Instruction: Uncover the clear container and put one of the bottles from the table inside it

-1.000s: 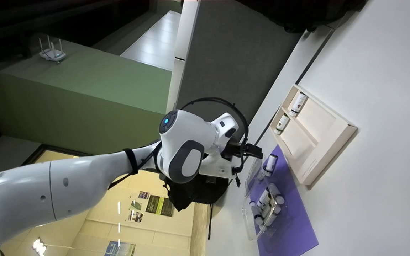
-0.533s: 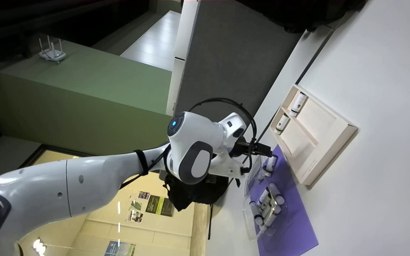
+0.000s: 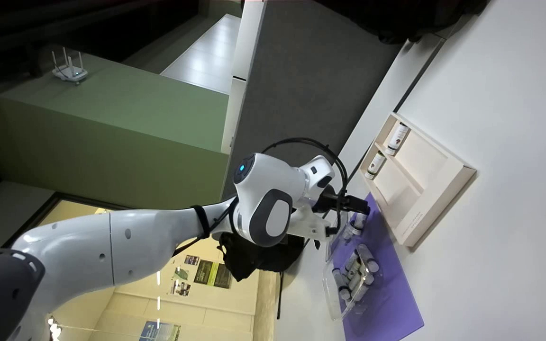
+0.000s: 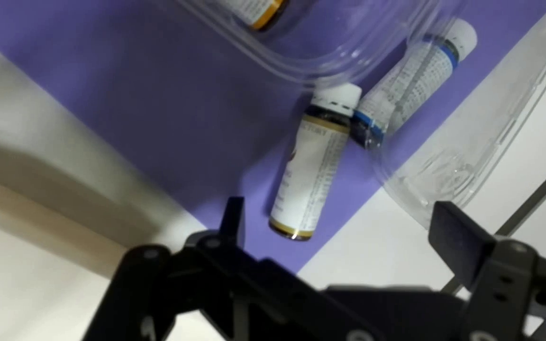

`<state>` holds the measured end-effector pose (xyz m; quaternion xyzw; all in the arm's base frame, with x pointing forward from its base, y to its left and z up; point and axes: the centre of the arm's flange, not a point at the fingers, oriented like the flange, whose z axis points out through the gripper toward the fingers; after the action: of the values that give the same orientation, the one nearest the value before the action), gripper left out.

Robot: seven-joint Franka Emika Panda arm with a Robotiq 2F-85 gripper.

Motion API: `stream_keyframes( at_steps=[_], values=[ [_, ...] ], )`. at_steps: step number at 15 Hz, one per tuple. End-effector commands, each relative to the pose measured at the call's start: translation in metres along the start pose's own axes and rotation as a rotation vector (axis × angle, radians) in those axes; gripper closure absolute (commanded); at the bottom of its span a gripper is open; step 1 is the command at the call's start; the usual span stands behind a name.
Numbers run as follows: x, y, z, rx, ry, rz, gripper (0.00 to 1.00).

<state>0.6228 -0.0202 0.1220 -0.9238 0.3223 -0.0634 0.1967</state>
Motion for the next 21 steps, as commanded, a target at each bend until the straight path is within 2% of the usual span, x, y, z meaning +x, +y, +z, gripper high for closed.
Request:
stream_keyframes(
  at_steps=[1, 3, 7, 13, 21],
  values=[
    [0.007, -0.012, 0.007, -0.011, -0.011, 0.029, 0.25],
    [0.006, -0.013, 0.010, -0.012, -0.012, 0.024, 0.29],
    [0.006, -0.014, 0.013, -0.014, -0.013, 0.018, 0.56],
    [0.008, -0.016, 0.011, -0.011, -0.007, 0.018, 0.90],
    [0.011, -0.016, -0.001, 0.009, -0.015, 0.026, 0.90]
  ],
)
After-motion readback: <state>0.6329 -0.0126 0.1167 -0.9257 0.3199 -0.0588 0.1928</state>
